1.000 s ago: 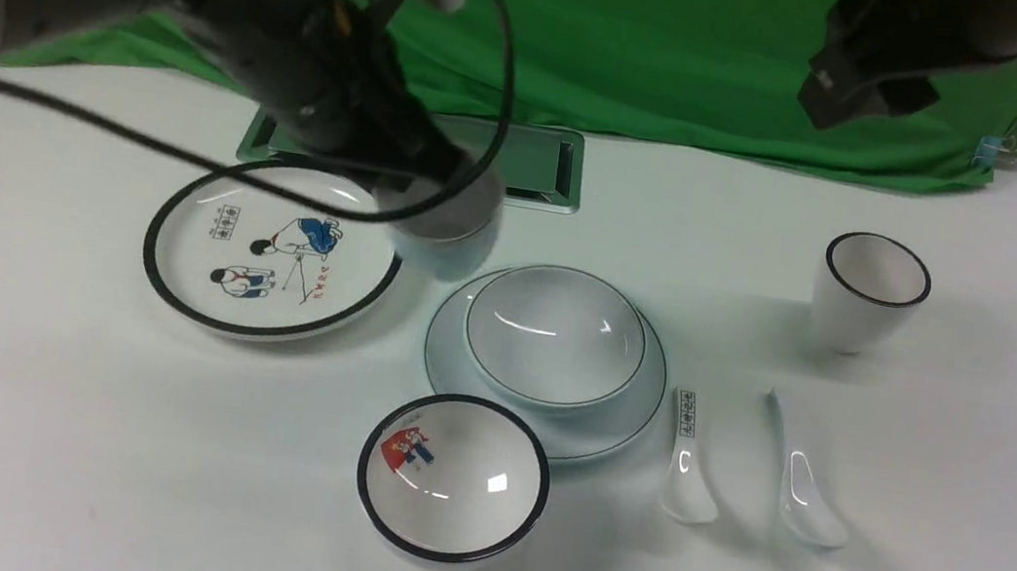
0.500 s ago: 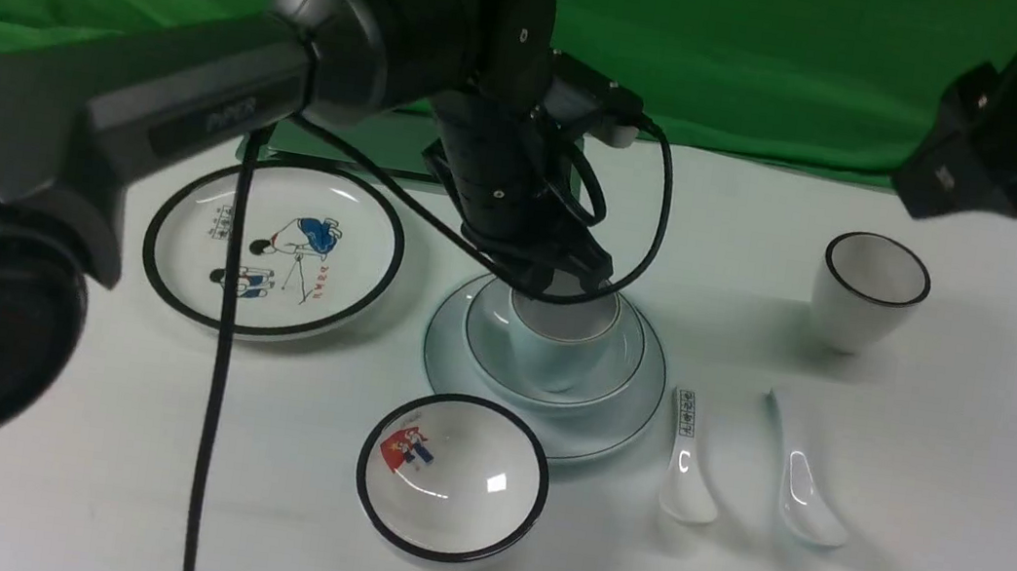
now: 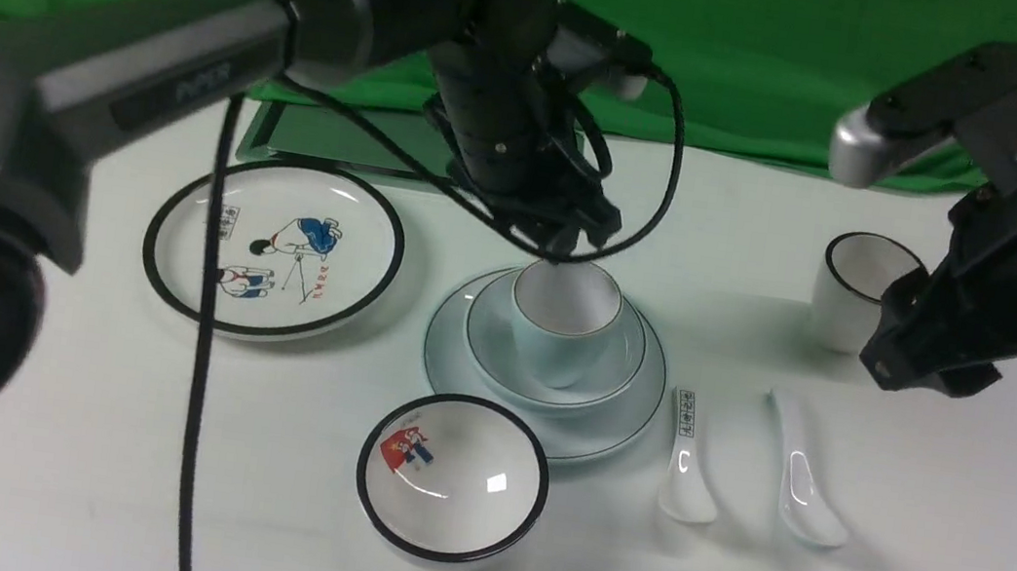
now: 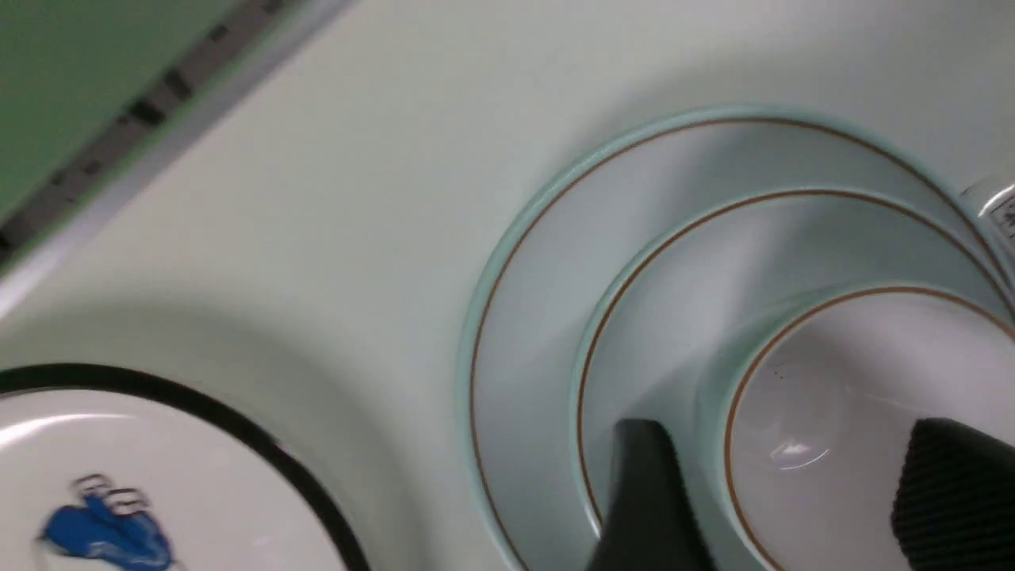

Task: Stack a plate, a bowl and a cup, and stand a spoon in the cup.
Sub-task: Use the left arm to put the blue teacup into the blue rice bowl in the middle, then use the right arm to grab a blue soup spoon

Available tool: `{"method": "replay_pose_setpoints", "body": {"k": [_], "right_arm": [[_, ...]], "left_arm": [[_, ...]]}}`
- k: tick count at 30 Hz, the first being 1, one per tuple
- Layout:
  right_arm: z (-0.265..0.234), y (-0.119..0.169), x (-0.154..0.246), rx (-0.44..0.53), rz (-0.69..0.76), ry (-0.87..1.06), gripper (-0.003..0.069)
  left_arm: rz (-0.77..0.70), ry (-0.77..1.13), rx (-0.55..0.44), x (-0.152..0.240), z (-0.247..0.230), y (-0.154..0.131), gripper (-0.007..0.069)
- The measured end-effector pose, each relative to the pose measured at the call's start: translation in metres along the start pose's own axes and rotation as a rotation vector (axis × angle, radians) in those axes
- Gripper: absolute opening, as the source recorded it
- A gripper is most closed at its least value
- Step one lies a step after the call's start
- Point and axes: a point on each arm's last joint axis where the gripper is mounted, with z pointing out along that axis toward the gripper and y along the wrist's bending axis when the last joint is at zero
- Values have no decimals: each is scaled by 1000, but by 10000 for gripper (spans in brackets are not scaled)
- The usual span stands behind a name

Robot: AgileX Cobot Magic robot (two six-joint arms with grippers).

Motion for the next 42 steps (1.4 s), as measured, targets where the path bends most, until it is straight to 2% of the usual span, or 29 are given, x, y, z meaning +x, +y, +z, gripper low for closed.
{"method": "replay_pose_setpoints", "body": {"k": [1, 2, 3, 5, 7, 11, 13, 14, 15, 16, 17, 20, 24, 27, 29, 33, 38, 40, 42], "right_arm": [[1, 0, 0, 1, 5, -2, 411], [10, -5, 0, 15, 59, -10, 416], [12, -5, 0, 16, 60, -10, 417], [29, -17, -2, 37, 133, -15, 435], [45, -28, -3, 50, 187, -13, 449], [79, -41, -5, 56, 242, 15, 467], [107, -41, -6, 37, 254, 50, 470], [112, -41, -7, 32, 257, 52, 470], [126, -40, -8, 16, 270, 55, 471], [130, -39, -8, 10, 275, 61, 471], [146, -37, -9, -7, 294, 63, 471], [171, -34, -9, -31, 320, 77, 472], [197, -30, -5, -57, 344, 113, 472], [203, -29, -4, -64, 348, 115, 457], [203, -29, -5, -65, 336, 109, 402], [200, -30, -6, -65, 323, 101, 162], [161, -36, -22, -48, 310, -12, 176], [143, -40, -32, -35, 316, -99, 176], [106, -42, -52, -24, 334, -277, 176]], "left_arm": [[1, -7, -5, -1, -4, 0, 409], [6, -48, -59, -3, -37, 3, 455], [3, -46, -58, -3, -37, 3, 459], [-5, -90, -145, -1, -86, 6, 489], [-22, -107, -186, 5, -117, 7, 491], [-51, -153, -227, 25, -163, 5, 444], [-66, -182, -237, 47, -183, 0, 375], [-65, -175, -236, 50, -181, -1, 360], [-67, -179, -234, 66, -186, -5, 302], [-68, -190, -235, 69, -190, -5, 294], [-66, -192, -232, 85, -190, -9, 235], [-62, -187, -215, 113, -182, -16, 144], [-75, -168, -194, 142, -168, -22, 71], [-93, -158, -189, 154, -160, -24, 53], [-100, -155, -190, 158, -155, -24, 49], [-106, -190, -195, 156, -155, -24, 49], [-91, -226, -213, 153, -157, -22, 54], [-86, -235, -219, 152, -157, -22, 55], [-77, -266, -228, 149, -158, -21, 55]]}}
